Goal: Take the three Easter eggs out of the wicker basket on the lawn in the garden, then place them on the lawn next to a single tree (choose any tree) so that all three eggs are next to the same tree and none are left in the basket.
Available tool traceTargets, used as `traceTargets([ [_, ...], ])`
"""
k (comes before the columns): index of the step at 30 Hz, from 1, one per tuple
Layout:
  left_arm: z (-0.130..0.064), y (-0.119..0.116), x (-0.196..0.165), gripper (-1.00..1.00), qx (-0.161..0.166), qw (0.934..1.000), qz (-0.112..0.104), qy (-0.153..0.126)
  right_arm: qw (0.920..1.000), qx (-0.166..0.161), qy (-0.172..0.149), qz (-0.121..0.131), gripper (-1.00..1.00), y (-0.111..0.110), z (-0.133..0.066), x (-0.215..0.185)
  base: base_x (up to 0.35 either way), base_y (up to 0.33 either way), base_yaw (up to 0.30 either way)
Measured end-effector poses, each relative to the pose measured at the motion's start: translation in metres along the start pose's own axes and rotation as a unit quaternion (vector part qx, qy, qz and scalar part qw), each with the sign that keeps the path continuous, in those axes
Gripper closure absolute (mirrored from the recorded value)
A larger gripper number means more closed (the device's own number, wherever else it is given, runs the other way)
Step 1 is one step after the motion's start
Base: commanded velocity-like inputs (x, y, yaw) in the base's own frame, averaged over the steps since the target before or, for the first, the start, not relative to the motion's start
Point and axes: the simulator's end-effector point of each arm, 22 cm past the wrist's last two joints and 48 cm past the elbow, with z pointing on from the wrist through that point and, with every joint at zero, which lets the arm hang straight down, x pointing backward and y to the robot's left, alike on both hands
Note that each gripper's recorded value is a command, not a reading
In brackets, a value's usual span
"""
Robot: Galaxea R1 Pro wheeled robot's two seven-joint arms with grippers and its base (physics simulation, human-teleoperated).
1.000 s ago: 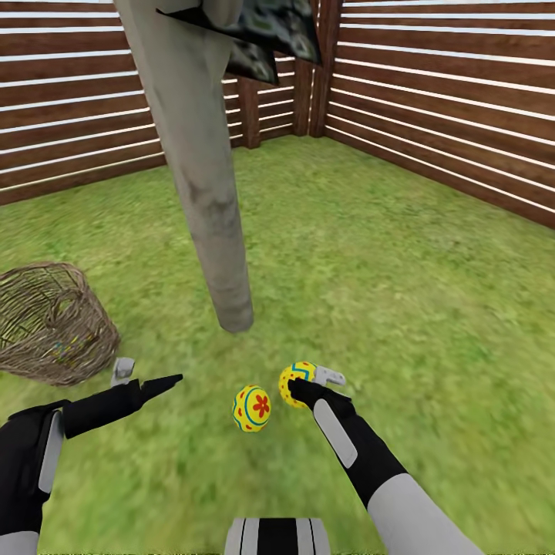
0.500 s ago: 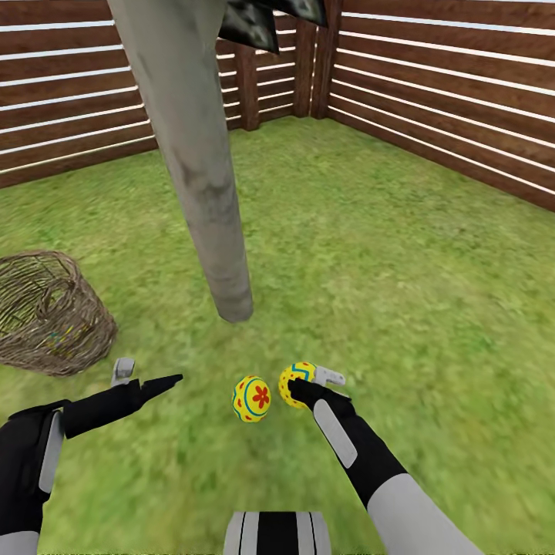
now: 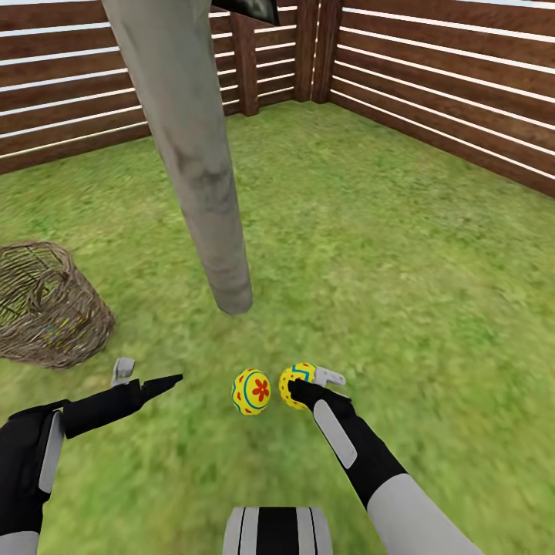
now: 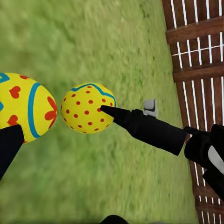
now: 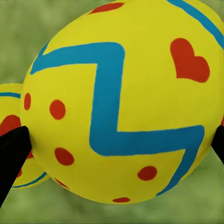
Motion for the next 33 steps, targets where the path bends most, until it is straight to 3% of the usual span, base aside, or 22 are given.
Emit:
traceTargets([
  [33,0.005,0.013,0.008,-1.00,-0.005,0.9999,-0.011,0.008,0.9999,0.008,0.013,0.004,1.00,-0.010,0.012,0.016,0.053,-0.003,0.000],
])
